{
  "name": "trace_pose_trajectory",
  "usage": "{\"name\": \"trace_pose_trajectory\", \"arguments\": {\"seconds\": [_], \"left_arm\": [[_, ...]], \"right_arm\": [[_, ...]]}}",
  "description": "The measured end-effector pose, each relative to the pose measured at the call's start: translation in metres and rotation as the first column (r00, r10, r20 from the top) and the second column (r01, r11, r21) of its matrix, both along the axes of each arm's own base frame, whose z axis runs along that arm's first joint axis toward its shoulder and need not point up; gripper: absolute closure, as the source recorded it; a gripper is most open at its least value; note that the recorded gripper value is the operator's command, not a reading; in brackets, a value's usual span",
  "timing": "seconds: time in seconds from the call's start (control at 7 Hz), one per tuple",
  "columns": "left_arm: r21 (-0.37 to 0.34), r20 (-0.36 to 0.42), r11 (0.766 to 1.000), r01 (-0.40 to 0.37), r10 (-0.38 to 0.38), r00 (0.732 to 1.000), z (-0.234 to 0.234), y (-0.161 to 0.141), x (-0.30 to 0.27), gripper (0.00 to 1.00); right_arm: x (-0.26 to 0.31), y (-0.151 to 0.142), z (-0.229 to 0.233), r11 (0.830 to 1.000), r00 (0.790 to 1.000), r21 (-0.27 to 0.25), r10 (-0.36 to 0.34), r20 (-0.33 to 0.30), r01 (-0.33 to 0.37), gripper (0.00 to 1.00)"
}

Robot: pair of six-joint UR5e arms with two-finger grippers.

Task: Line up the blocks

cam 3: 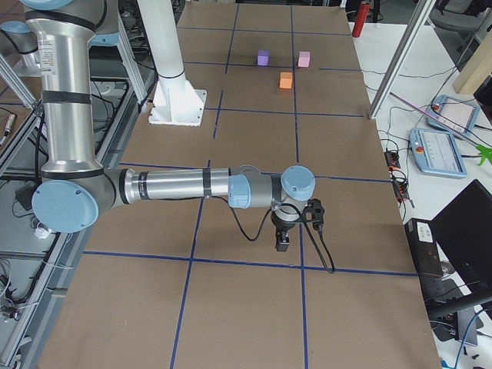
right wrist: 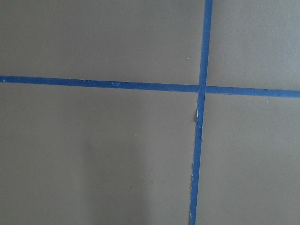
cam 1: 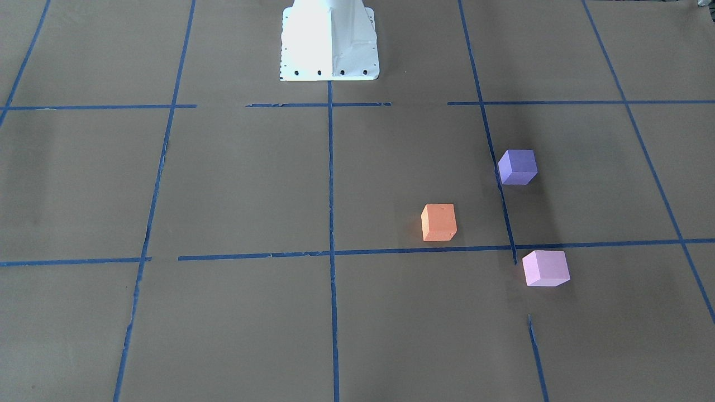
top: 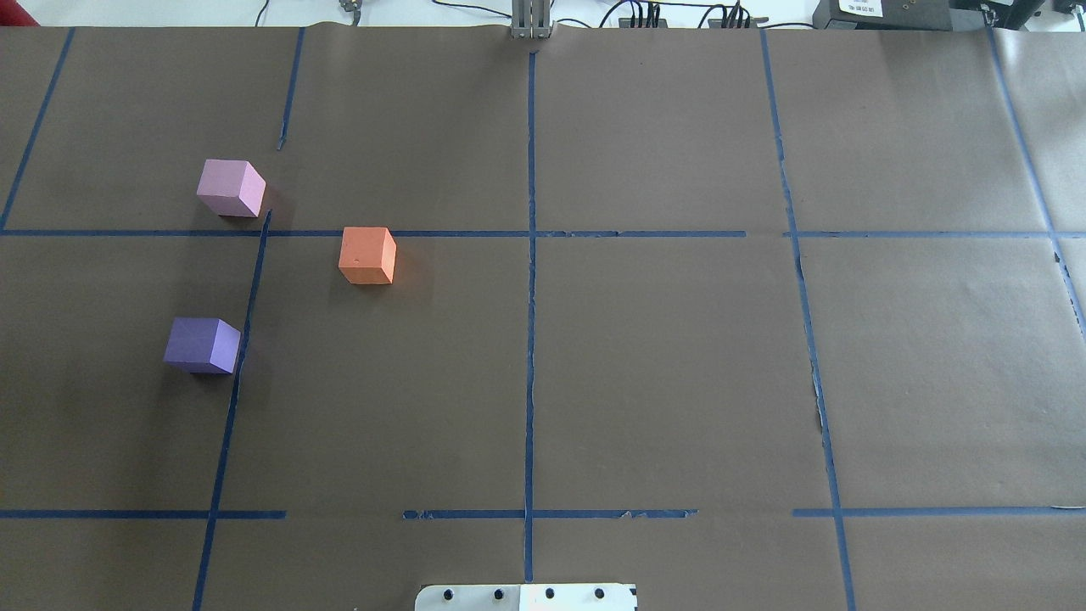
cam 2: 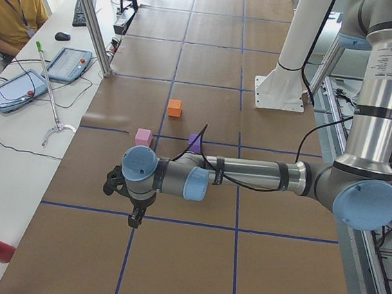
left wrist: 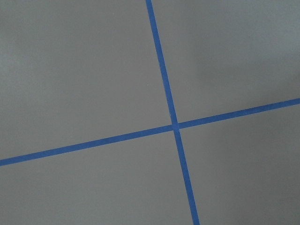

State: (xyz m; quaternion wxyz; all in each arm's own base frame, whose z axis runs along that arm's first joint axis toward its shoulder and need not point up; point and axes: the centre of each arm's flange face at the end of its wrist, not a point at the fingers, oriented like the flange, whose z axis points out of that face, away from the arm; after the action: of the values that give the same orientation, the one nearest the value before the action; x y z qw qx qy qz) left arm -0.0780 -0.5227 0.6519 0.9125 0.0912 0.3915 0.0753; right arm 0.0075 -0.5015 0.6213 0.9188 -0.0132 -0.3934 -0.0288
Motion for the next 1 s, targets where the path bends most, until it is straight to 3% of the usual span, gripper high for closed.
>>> {"name": "trace_pose_trajectory", "arguments": {"seconds": [0.43, 0.71, 1.0], "left_arm": [[0.025, 0.001, 0.999, -0.027, 0.027, 1.000, -0.013, -0.012, 0.014, 0.00], [0.094, -0.001, 0.991, -0.093, 0.093, 0.996, -0.065, -0.042, 0.064, 0.00], [0.077, -0.029, 0.994, -0.078, 0.081, 0.996, -0.120, -0.057, 0.123, 0.00]], "right_arm": [[0.000, 0.000, 0.000, 1.000, 1.000, 0.000, 0.000, 0.000, 0.000, 0.00], [0.000, 0.000, 0.000, 1.000, 1.000, -0.001, 0.000, 0.000, 0.000, 0.00], [0.000, 0.000, 0.000, 1.000, 1.000, -0.001, 0.000, 0.000, 0.000, 0.00]]}}
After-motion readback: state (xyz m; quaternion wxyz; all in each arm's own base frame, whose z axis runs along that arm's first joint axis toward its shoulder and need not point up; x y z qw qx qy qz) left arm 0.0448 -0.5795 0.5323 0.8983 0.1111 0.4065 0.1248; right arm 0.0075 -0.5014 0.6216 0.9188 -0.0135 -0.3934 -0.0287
